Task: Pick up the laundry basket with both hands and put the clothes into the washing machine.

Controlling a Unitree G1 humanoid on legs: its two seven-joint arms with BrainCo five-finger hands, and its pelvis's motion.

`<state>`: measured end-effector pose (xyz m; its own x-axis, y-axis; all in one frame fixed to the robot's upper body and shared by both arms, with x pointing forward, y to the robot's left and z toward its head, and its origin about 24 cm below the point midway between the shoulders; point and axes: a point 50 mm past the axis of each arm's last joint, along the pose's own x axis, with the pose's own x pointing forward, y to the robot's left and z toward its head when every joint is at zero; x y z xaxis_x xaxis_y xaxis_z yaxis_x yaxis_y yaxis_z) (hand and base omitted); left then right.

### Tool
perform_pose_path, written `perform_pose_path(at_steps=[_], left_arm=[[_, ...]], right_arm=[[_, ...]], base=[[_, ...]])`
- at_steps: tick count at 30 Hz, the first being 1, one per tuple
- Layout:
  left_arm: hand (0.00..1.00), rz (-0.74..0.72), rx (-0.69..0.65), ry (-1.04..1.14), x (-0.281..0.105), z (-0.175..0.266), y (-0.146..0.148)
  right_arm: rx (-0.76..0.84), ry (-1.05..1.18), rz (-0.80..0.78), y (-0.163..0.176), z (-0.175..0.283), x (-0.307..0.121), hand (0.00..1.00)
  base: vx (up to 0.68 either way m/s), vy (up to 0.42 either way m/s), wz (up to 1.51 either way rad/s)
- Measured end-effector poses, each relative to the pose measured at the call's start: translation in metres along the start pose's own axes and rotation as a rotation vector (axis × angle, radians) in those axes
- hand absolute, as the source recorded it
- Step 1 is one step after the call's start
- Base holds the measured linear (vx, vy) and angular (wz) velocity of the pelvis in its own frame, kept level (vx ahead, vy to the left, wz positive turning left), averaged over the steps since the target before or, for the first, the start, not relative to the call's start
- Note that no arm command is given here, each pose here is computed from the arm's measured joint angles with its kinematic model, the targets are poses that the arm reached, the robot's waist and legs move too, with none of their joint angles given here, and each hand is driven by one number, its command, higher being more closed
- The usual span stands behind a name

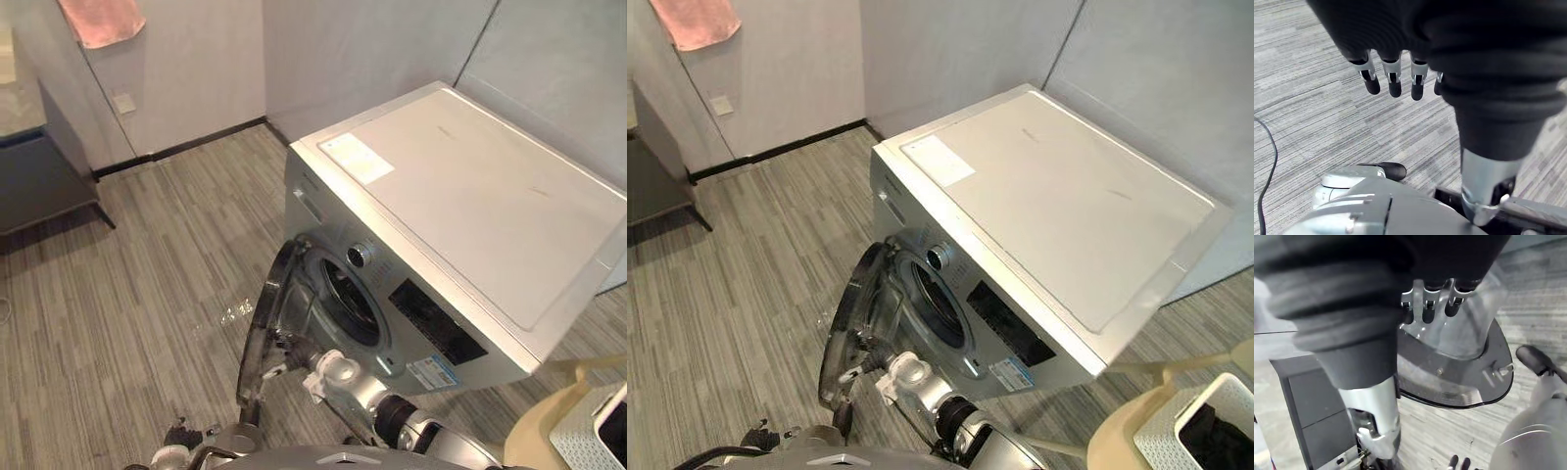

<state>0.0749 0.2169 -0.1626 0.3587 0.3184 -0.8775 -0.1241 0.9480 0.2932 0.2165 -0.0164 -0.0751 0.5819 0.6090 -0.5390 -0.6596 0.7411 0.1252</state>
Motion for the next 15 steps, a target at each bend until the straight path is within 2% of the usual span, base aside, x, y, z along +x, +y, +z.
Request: perform_pose_path(at_steps=[8,15], left_arm=[[0.0,0.025,-0.033,-0.026,0.001,0.007,0.003],[0.0,0.032,-0.061,-0.03,0.001,0.009,0.004]], right_arm=[[-0.004,-0.057,0.15,0.036,0.02,0.009,0.0],[0.012,-0.151,0.129,0.029,0.057,0.018,0.0]], base=[[0.01,-0.025,0.57],[-0.04,-0.031,0.51]])
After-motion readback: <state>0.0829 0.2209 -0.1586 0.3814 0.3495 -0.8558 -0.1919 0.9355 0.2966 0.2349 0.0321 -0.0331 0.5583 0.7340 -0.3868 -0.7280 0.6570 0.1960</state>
